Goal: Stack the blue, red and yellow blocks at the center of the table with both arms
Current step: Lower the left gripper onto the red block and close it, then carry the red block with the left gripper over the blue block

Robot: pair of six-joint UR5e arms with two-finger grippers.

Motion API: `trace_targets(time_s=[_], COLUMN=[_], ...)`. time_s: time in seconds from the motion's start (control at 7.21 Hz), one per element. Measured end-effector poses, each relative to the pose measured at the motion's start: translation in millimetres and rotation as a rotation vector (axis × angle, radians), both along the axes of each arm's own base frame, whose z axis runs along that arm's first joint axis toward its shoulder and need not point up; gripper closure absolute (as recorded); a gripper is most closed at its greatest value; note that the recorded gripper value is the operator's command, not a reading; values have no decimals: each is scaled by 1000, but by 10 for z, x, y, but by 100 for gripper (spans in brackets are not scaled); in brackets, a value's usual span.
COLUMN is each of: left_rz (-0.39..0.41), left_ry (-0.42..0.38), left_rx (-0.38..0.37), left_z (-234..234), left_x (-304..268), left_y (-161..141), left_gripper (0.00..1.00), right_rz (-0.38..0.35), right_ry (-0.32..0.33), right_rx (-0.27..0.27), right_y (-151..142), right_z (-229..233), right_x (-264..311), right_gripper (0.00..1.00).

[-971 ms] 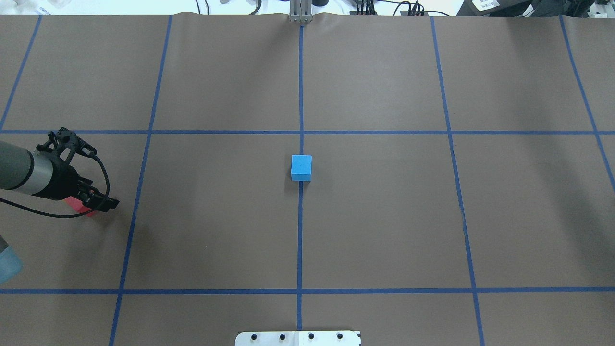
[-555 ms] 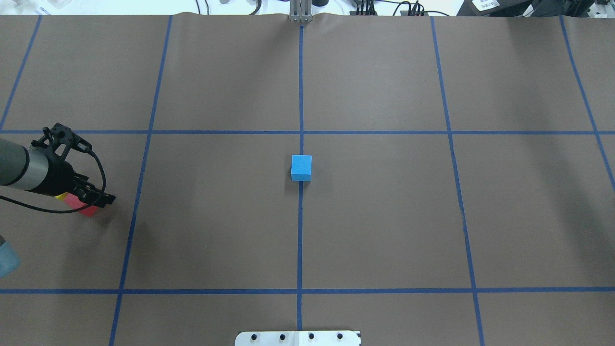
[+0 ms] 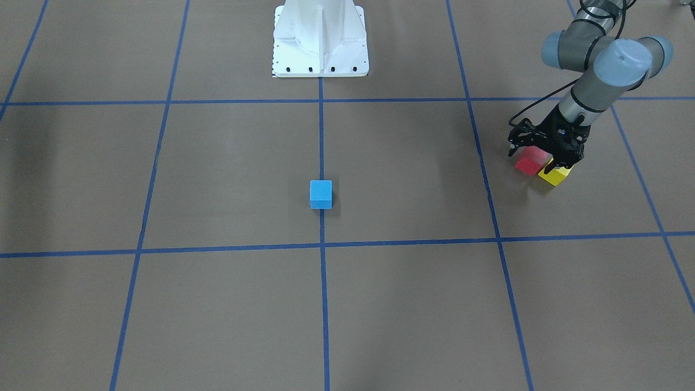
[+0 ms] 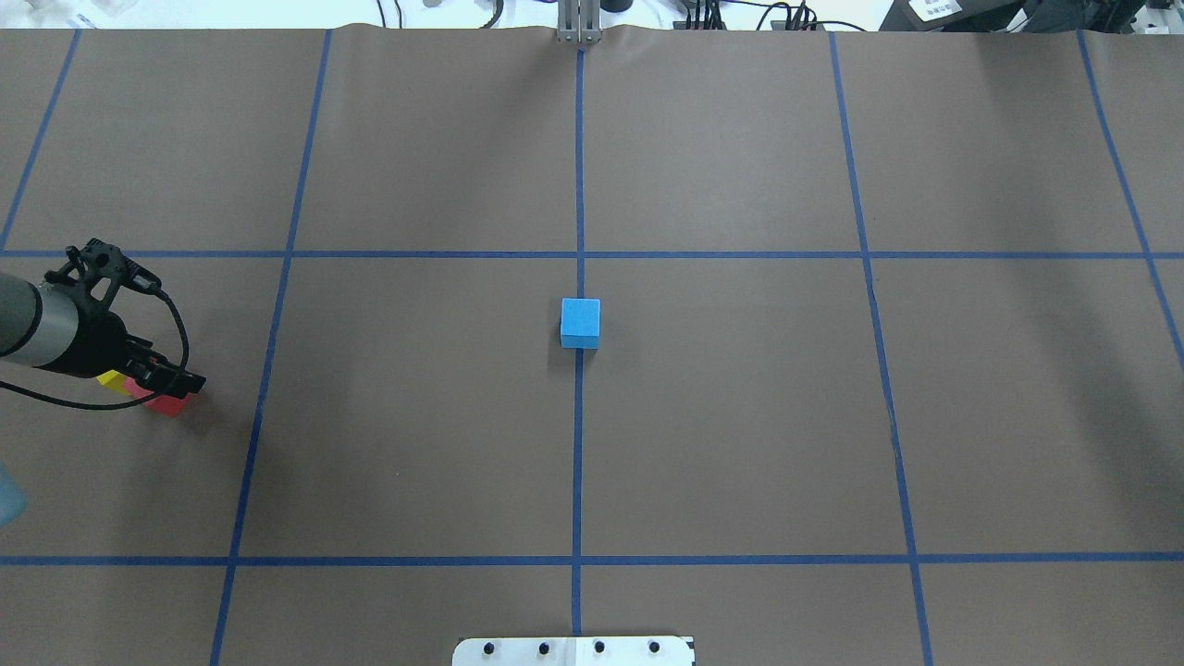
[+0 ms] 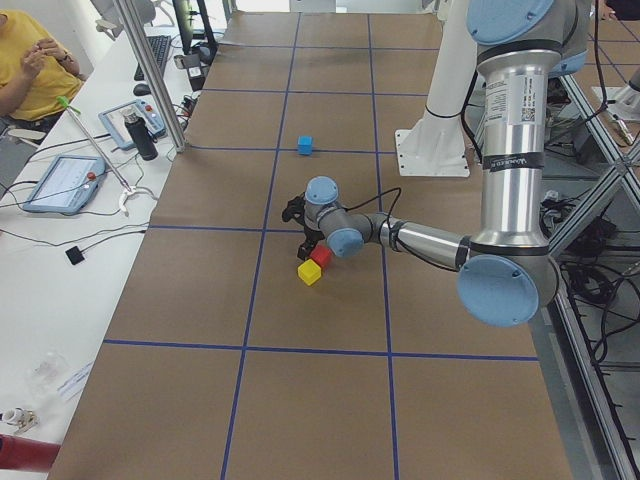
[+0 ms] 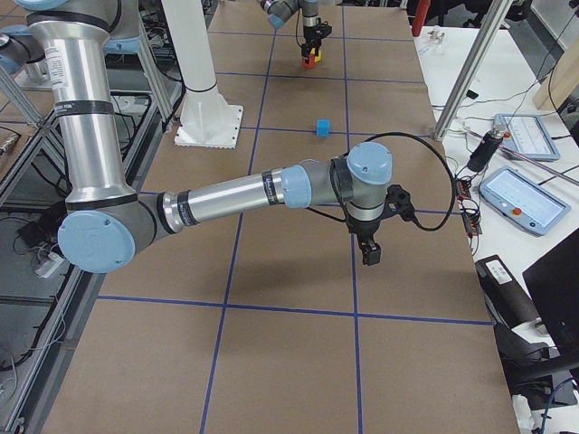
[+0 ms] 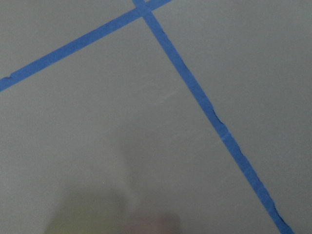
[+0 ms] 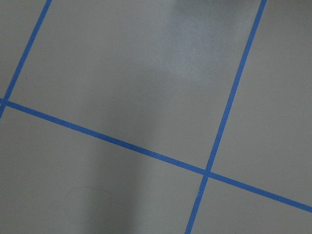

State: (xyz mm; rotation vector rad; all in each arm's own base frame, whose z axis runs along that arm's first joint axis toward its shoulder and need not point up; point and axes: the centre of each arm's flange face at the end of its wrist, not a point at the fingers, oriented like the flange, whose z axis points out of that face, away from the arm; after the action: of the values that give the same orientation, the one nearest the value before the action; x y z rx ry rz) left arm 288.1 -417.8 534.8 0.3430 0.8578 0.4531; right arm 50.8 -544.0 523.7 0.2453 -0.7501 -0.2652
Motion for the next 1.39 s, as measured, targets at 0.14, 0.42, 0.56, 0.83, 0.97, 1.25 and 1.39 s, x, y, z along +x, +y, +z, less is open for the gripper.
trace_targets(time_s=[0.14,0.42,0.56,0.83,0.97,1.25,1.39], left_rz=[0,-1,-4,-5,-9,-17,-19], left_ry=[-8,-18,-17,-14,-13,-18,-25], left_rx=[-9,-20,-23,-28,-32,-42,-46], left_z=[64,140,141,120,107,124,156], left_x=[-46,-120,-120,-57,-32,2,6], left_y=[46,120,124,108,97,73,70], left_gripper=[2,2,2,2,17,95,100], right_rz=[-1,-1,-2,-2,-3,-3,-3], right_ry=[0,2,2,2,3,4,5], right_rx=[0,0,0,-1,-3,-6,-8], right_y=[2,4,5,7,9,11,10], right_z=[4,8,11,23,33,50,60], right_x=[0,1,1,2,2,2,3], right_gripper=[0,0,0,0,0,0,0])
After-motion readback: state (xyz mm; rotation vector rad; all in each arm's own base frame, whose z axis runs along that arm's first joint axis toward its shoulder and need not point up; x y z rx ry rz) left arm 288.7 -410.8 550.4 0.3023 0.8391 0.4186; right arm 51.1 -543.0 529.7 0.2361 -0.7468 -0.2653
